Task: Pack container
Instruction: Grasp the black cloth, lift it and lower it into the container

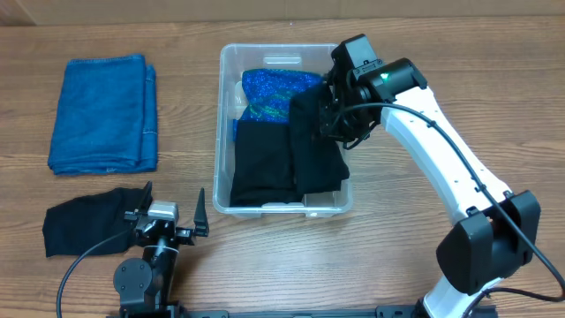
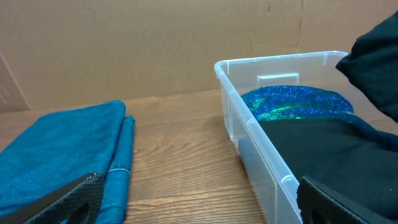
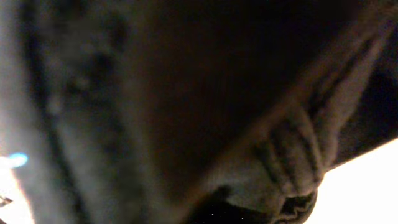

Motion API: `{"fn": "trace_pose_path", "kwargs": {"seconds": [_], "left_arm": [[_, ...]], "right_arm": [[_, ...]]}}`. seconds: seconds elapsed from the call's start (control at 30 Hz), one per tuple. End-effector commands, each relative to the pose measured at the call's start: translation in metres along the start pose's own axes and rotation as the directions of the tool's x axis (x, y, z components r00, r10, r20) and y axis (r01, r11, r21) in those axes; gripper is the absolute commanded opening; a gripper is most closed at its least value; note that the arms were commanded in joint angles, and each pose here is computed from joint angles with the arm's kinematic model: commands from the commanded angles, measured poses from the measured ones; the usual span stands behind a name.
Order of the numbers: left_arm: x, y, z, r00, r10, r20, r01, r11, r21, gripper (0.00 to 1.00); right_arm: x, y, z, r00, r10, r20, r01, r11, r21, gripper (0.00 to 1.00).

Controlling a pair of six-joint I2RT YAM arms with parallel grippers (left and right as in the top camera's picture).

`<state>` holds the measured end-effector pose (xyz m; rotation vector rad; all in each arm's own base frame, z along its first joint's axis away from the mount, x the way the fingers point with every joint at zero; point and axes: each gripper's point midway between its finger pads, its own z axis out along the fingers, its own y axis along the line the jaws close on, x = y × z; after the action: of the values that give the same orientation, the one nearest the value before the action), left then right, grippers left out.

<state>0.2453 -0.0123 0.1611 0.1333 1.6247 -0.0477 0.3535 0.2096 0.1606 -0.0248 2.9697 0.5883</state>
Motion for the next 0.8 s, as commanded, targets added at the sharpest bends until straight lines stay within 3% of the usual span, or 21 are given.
{"fn": "trace_pose_path", "kwargs": {"seconds": [0.0, 0.23, 0.27, 0.33, 0.37, 0.43, 0.53, 0.77], "left_arm": [[0.000, 0.002, 0.000, 1.000, 0.020, 0.004, -0.020, 1.000, -0.010, 1.00], [0.000, 0.002, 0.000, 1.000, 0.020, 0.004, -0.020, 1.000, -0.010, 1.00], [0.000, 0.002, 0.000, 1.000, 0.020, 0.004, -0.020, 1.000, -0.010, 1.00], [0.000, 0.002, 0.000, 1.000, 0.020, 0.004, -0.020, 1.000, -0.010, 1.00], [0.000, 0.002, 0.000, 1.000, 0.020, 0.004, -0.020, 1.000, -0.010, 1.00], [0.000, 0.002, 0.000, 1.000, 0.020, 0.004, -0.020, 1.000, -0.010, 1.00], [0.000, 0.002, 0.000, 1.000, 0.020, 0.004, -0.020, 1.000, -0.010, 1.00], [0.000, 0.002, 0.000, 1.000, 0.020, 0.004, -0.020, 1.000, -0.010, 1.00]], "right_arm": [[-0.005, 0.000, -0.002, 0.998, 0.057, 0.018, -0.057, 0.998, 0.008, 0.18], [0.027, -0.025, 0.028, 0.990, 0.101, -0.097, -0.095, 0.993, 0.070, 0.23], [0.031, -0.028, 0.031, 0.989, 0.106, -0.107, -0.098, 0.992, 0.076, 0.37], [0.033, -0.030, 0.033, 0.988, 0.104, -0.113, -0.095, 0.992, 0.080, 0.49], [0.031, -0.029, 0.034, 0.989, 0.101, -0.107, -0.093, 0.993, 0.076, 0.67], [0.027, -0.027, 0.034, 0.991, 0.096, -0.093, -0.089, 0.994, 0.068, 0.81], [0.016, -0.020, 0.023, 0.996, 0.075, -0.054, -0.071, 0.996, 0.058, 0.87], [-0.012, -0.009, -0.029, 0.998, -0.027, 0.058, 0.020, 0.993, 0.113, 0.86]]}}
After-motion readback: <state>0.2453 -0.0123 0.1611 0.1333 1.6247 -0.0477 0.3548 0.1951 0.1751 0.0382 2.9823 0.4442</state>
